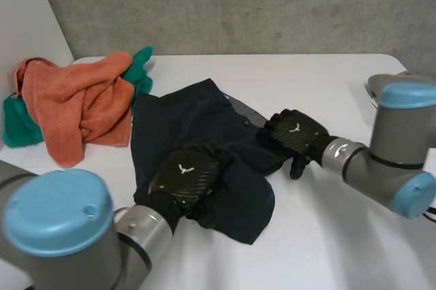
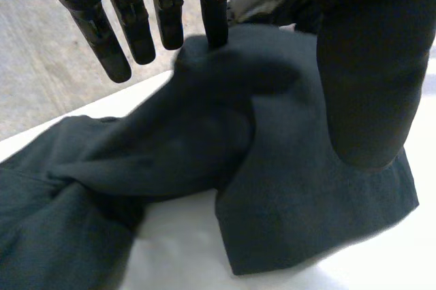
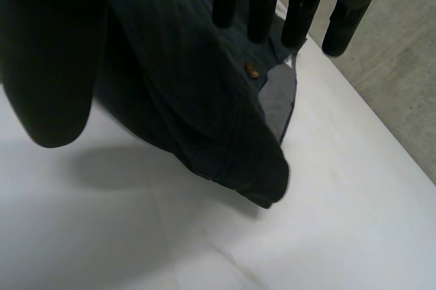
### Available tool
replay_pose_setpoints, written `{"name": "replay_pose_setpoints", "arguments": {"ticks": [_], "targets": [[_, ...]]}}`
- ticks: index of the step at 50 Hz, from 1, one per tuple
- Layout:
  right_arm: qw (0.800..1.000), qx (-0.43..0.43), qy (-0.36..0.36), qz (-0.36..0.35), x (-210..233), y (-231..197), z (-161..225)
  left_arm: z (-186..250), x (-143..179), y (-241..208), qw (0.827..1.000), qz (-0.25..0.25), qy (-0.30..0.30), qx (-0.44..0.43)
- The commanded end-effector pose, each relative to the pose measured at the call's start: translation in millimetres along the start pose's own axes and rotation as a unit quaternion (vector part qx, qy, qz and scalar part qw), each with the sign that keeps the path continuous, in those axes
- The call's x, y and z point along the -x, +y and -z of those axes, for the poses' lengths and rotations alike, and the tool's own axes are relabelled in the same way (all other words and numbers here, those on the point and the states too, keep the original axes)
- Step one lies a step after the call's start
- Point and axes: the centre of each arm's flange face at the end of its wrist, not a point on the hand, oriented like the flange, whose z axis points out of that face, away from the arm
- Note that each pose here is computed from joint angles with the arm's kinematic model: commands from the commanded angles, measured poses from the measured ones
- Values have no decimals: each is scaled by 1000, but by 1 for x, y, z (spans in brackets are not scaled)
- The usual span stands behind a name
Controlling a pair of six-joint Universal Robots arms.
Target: Fold the laundry.
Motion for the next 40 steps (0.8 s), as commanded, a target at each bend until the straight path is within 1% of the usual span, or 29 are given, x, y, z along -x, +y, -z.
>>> {"name": "replay_pose_setpoints", "arguments": {"ticks": [1,6,11,15,16,19,20,23,24,26,27,29,30,33,35,38,40], "targets": [[999,-6,35,16,0,13,-31,-27,-2,9,999,-4,0,-35],[998,1,63,20,-8,14,-37,-37,-2,6,999,-4,-2,-51],[996,8,90,22,-19,5,-27,-37,2,-14,998,-6,-12,-67],[994,-2,107,30,-34,-27,-1,-21,15,-49,995,-18,-34,-92],[993,-5,110,34,-39,-46,15,-19,19,-55,994,-21,-40,-97],[994,-1,109,32,-44,-68,39,-10,37,-74,991,-34,-64,-109],[995,9,100,26,-43,-78,53,-8,41,-78,991,-38,-70,-110],[996,26,81,13,-37,-89,72,-1,53,-87,989,-57,-85,-110],[997,41,62,1,-32,-92,82,0,54,-87,989,-62,-86,-108],[997,57,41,-16,-25,-91,88,-1,62,-83,989,-73,-91,-93],[997,68,19,-32,-15,-90,91,-2,65,-82,989,-77,-95,-88],[996,71,7,-49,-7,-89,91,-5,70,-77,989,-82,-100,-77],[996,70,2,-59,-2,-88,91,-11,75,-67,989,-87,-104,-59],[995,50,-6,-87,16,-88,83,-24,83,-47,989,-97,-109,-25],[993,46,-8,-108,26,-76,69,-38,99,-29,986,-106,-126,8],[991,49,-9,-125,33,-64,55,-49,114,-14,982,-121,-138,33],[990,55,-5,-133,34,-55,48,-51,115,-13,982,-128,-138,36]]}}
